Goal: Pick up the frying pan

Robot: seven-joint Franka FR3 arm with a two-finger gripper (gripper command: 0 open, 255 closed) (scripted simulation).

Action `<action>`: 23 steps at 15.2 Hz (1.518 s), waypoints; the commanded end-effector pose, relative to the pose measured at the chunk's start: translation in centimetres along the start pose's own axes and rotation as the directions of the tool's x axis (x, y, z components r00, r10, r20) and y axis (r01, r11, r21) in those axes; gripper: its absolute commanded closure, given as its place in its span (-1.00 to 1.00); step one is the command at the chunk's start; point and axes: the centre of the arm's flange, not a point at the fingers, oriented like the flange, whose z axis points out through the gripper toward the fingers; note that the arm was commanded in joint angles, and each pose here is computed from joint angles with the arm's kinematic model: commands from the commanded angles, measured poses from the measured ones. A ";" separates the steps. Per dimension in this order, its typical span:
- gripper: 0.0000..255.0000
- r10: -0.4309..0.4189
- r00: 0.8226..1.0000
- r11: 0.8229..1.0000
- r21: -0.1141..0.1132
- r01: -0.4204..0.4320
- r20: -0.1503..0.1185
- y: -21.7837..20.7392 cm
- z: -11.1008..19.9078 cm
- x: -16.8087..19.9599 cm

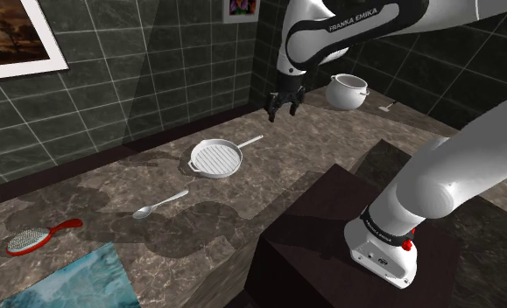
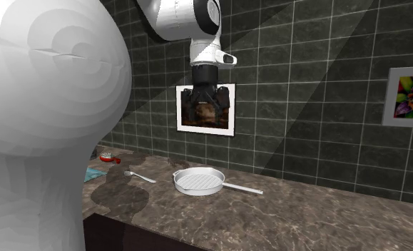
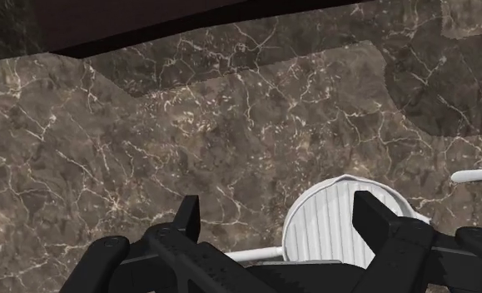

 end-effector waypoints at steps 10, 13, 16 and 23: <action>-1.00 0.068 0.997 0.996 0.055 -0.069 0.019 -1.5 11.1 9.5; -1.00 0.086 0.996 0.994 0.070 -0.088 0.025 -1.8 14.1 12.0; -1.00 0.104 0.994 0.991 0.084 -0.107 0.032 -2.2 17.2 14.5; -1.00 0.140 0.989 0.983 0.113 -0.144 0.046 -3.0 23.4 19.6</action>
